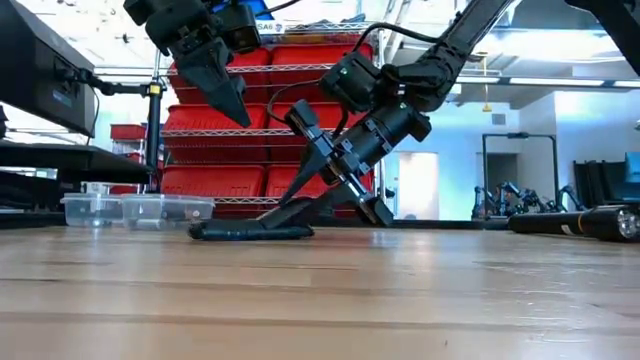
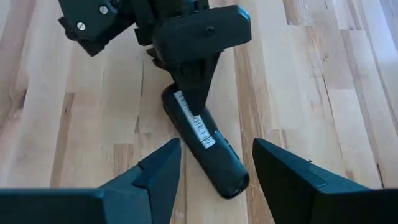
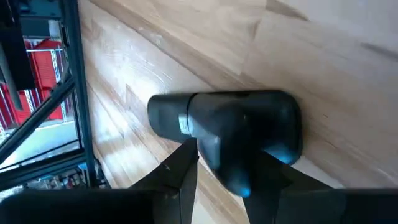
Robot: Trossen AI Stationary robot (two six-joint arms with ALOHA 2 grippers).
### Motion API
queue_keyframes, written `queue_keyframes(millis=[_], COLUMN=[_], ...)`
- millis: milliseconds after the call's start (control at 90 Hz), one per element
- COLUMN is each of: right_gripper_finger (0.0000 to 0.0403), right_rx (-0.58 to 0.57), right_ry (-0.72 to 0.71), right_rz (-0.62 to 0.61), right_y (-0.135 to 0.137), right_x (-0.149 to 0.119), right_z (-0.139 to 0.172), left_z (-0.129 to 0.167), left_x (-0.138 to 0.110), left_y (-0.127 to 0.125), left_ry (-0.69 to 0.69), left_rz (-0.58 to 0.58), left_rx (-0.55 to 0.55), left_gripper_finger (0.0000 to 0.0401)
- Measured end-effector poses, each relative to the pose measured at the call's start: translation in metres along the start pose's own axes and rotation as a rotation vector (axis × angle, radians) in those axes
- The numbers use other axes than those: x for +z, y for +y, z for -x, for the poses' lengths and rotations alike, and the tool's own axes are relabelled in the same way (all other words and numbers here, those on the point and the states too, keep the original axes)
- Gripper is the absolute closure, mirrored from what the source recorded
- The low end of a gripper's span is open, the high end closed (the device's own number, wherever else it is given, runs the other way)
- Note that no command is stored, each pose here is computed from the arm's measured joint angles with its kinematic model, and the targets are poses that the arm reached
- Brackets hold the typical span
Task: Insert battery
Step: Close the remote's battery compartment
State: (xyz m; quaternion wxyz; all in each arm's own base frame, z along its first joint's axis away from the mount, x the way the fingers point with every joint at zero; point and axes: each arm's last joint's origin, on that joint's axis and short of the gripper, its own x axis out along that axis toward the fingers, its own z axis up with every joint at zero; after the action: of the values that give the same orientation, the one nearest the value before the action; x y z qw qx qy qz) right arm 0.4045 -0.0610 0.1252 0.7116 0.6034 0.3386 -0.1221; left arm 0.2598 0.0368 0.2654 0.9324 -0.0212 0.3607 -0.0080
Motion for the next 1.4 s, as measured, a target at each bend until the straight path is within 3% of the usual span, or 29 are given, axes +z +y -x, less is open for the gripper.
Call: queue_keyframes(millis=[422, 689, 878, 1033, 1233, 1400], right_gripper_finger=[0.0203, 0.0204, 0.0204, 0.0204, 0.0204, 0.0204], right_rx=[-0.021, -0.06, -0.186, -0.16, -0.147, -0.249], right_ry=[0.033, 0.057, 0.027, 0.003, 0.005, 0.1], right_rz=[0.12, 0.187, 0.339, 0.444, 0.463, 0.467], right_y=[-0.008, -0.006, 0.007, 0.026, 0.037, 0.038], right_x=[0.013, 0.015, 0.022, 0.03, 0.032, 0.031], right_z=[0.008, 0.01, 0.014, 0.019, 0.021, 0.03], left_z=[0.0, 0.0, 0.0, 0.0, 0.0, 0.0], left_x=[0.0, 0.0, 0.0, 0.0, 0.0, -0.002], left_y=[0.0, 0.0, 0.0, 0.0, 0.0, 0.0], left_ry=[0.0, 0.001, 0.001, 0.001, 0.003, 0.025], left_rz=[0.001, 0.005, 0.006, 0.005, 0.009, 0.049], left_rx=[0.0, 0.0, 0.0, -0.001, -0.001, -0.001], left_gripper_finger=[0.0222, 0.0222, 0.0222, 0.0222, 0.0222, 0.0222])
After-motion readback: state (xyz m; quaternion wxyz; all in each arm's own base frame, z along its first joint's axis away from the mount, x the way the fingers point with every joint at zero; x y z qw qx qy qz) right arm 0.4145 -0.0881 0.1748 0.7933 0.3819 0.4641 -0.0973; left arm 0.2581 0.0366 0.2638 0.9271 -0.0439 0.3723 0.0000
